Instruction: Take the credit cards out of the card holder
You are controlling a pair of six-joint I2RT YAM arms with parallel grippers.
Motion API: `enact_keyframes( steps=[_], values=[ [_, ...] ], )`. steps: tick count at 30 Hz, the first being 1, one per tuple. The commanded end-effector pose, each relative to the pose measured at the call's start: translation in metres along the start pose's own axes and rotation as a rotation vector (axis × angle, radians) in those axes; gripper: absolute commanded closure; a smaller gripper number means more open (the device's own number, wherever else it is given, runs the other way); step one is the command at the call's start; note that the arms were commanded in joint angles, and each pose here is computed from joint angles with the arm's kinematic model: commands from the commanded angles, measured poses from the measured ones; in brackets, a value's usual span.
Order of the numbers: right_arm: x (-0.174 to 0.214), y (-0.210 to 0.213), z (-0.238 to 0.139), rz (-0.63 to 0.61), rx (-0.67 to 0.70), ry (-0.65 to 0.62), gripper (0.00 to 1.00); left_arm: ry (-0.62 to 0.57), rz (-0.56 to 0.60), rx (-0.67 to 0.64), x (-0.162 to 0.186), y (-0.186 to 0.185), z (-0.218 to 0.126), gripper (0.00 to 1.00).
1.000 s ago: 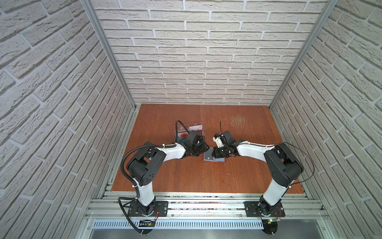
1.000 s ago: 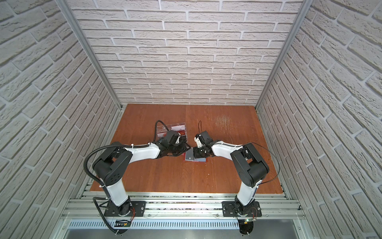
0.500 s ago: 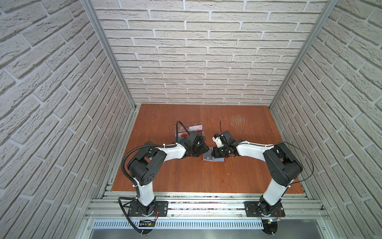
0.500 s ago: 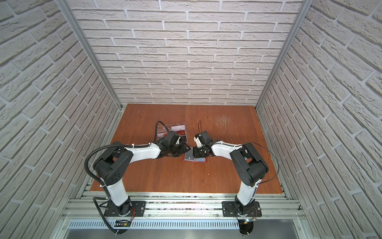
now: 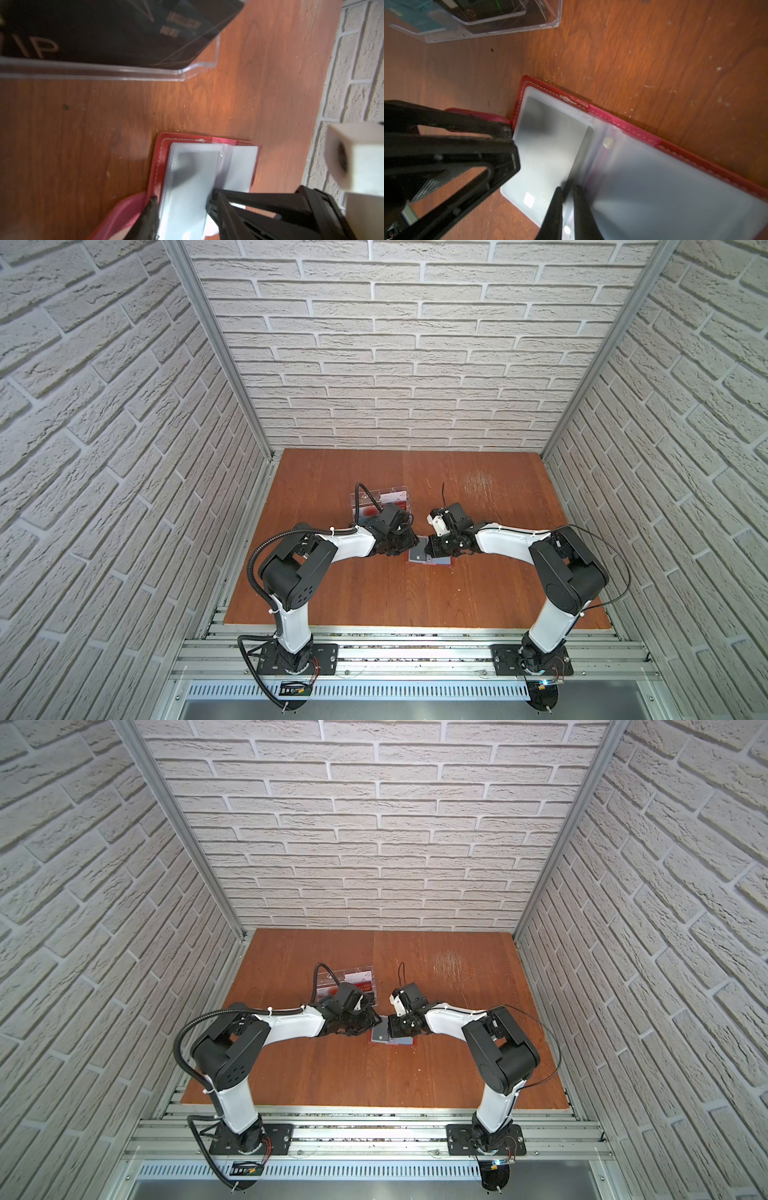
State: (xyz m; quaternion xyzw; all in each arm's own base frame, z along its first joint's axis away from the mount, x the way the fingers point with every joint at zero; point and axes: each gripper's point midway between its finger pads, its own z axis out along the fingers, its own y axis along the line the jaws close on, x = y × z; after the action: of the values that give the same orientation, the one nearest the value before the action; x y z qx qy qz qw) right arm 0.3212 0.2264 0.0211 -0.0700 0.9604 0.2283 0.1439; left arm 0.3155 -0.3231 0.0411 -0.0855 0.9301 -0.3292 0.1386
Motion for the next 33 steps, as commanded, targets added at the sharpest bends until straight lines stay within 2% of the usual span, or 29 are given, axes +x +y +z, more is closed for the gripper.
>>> enact_keyframes(
  steps=[1,33],
  values=[
    [-0.005,0.002,-0.001,0.003,-0.007,-0.009,0.87,-0.007,0.027,0.006,-0.001,-0.006,0.004,0.54],
    [-0.007,0.005,-0.005,-0.005,-0.02,-0.023,0.87,-0.004,0.056,0.11,0.004,-0.032,0.001,0.54]
  ],
)
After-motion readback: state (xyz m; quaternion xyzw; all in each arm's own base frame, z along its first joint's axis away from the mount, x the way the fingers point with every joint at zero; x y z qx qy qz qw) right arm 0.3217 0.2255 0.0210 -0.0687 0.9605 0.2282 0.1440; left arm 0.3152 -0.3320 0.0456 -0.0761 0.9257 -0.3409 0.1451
